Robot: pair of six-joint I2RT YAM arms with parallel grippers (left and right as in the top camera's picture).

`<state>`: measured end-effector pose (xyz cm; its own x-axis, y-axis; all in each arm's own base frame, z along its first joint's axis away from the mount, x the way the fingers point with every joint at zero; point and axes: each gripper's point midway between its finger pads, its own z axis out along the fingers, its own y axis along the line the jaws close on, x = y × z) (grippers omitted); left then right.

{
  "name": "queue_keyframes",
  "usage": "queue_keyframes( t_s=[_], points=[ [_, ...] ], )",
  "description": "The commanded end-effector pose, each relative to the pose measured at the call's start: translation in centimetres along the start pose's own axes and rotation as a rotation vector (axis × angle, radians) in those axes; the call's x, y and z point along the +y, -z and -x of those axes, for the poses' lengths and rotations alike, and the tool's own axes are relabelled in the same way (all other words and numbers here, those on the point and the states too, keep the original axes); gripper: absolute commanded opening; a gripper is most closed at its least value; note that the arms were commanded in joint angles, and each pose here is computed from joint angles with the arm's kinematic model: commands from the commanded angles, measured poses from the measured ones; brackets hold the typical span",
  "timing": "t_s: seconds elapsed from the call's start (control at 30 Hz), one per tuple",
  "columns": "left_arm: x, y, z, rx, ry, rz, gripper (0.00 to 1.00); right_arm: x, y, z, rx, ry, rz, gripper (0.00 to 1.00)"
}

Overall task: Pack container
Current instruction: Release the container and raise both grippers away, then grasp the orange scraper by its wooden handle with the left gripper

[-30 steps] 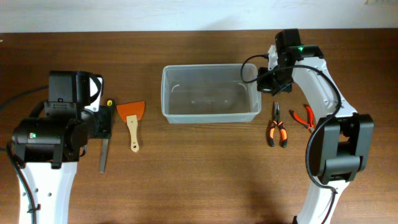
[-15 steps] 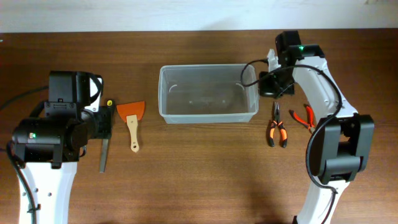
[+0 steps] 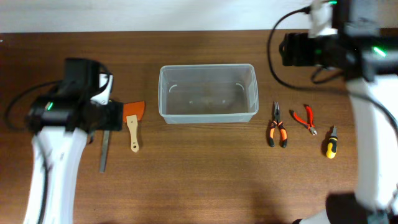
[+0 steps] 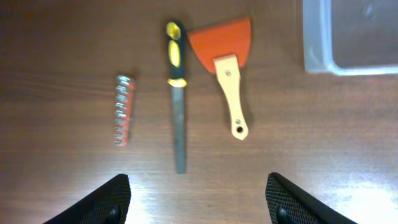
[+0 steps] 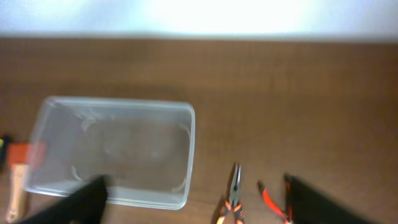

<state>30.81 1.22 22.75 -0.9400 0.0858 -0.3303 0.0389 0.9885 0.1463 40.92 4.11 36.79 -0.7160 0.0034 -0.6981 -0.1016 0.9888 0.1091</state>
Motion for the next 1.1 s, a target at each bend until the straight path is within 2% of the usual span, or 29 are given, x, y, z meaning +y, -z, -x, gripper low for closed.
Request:
queue_keyframes(
  t_s=[0.0,0.17,0.33,0.6,0.77,0.87,1.07],
  points=[
    [-1.6,-4.1,0.1,0.125,-0.005,-0.077,0.71,0.0,3.7,0.6,-0.077,0.015,-0.021,0.99],
    [-2.6,-9.8,0.1,0.266,0.084,-0.085,0.67,-0.2,6.6,0.1,-0.109,0.016,-0.044,0.99],
    [-5.1,-14.0,0.0,0.346,0.107,-0.19,0.59,-0.3,6.3,-2.1,-0.02,0.008,-0.048,0.99],
    [-6.0,-20.6,-2.3,0.511,0.179,-0.166,0.5,-0.4,5.8,-4.6,0.096,-0.002,-0.052,0.99],
    [-5.7,-22.3,-3.5,0.563,0.189,-0.119,0.49,-0.5,5.9,-5.4,0.13,-0.005,-0.053,0.98],
    [-5.4,-22.4,-3.3,0.554,0.184,-0.102,0.53,-0.5,5.9,-5.6,0.136,-0.006,-0.054,0.99],
    [-5.0,-22.5,-3.3,0.55,0.188,-0.082,0.54,-0.5,5.9,-5.6,0.137,-0.006,-0.054,0.99]
  ],
)
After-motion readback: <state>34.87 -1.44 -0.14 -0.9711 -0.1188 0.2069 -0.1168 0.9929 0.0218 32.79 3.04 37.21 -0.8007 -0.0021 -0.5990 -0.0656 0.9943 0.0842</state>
